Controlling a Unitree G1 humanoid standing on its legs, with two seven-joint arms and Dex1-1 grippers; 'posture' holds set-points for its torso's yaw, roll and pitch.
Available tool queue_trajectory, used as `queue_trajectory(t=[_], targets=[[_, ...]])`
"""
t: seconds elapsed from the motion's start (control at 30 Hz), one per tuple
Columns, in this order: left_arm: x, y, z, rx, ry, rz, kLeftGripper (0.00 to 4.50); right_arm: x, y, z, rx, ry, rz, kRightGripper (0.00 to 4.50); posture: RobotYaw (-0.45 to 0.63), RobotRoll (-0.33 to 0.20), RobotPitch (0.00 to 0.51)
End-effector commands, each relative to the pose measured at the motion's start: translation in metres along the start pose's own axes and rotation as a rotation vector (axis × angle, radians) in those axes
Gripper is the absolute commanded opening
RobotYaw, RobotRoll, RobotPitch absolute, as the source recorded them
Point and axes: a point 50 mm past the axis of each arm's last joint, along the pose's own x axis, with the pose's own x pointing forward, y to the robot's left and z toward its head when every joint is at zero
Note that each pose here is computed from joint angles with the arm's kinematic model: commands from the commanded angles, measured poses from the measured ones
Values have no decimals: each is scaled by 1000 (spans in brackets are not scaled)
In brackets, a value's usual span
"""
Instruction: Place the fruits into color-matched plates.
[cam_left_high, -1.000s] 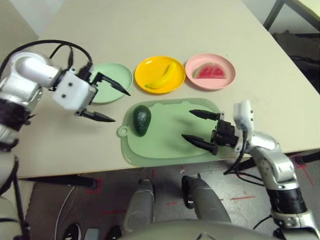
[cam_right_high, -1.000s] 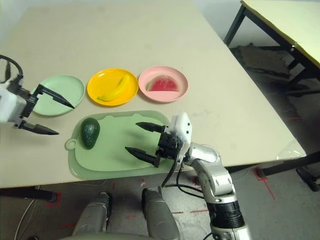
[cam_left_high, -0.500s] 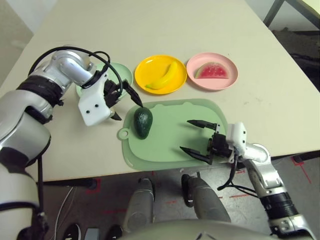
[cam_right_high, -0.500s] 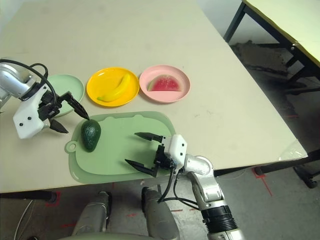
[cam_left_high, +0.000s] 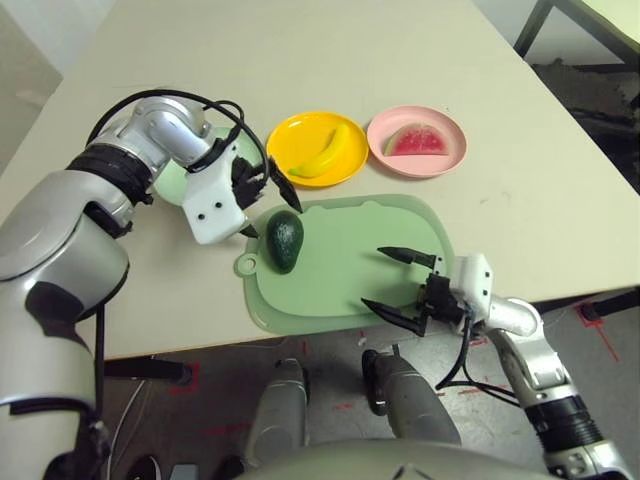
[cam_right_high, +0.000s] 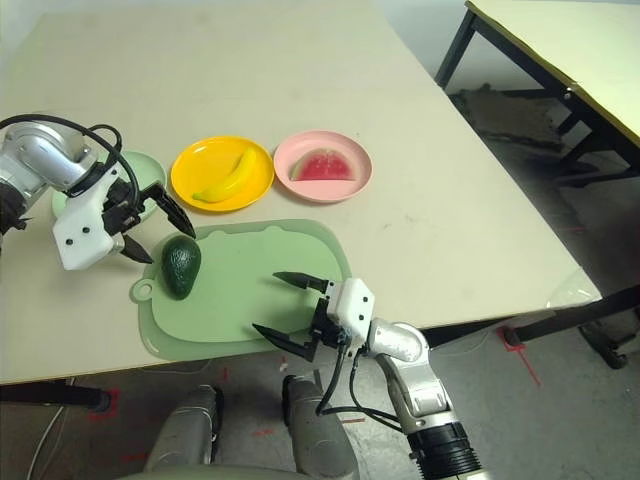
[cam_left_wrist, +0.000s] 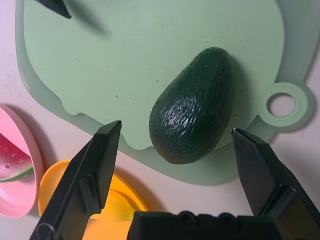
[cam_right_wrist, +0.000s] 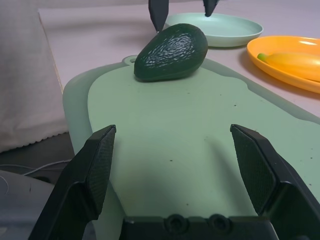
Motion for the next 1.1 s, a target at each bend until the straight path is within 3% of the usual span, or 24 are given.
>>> queue_trajectory(t=[0.03,0.8,1.0,1.1], targets=[[8,-1,0,-5,-21,-32,4500,0,4,1,-12,3,18,4484,-234,0,184],[30,-7,-1,-8,-55,-95,4500,2,8,6,-18,0,29,4484,-257,0,193],[32,-9,-2,-26,-61,-110,3012,-1,6,5,-13,11,25,4500,-260,0,192],[33,-9,-2,-24,-61,-107,2729,-1,6,5,-12,14,25,4500,-260,0,192]])
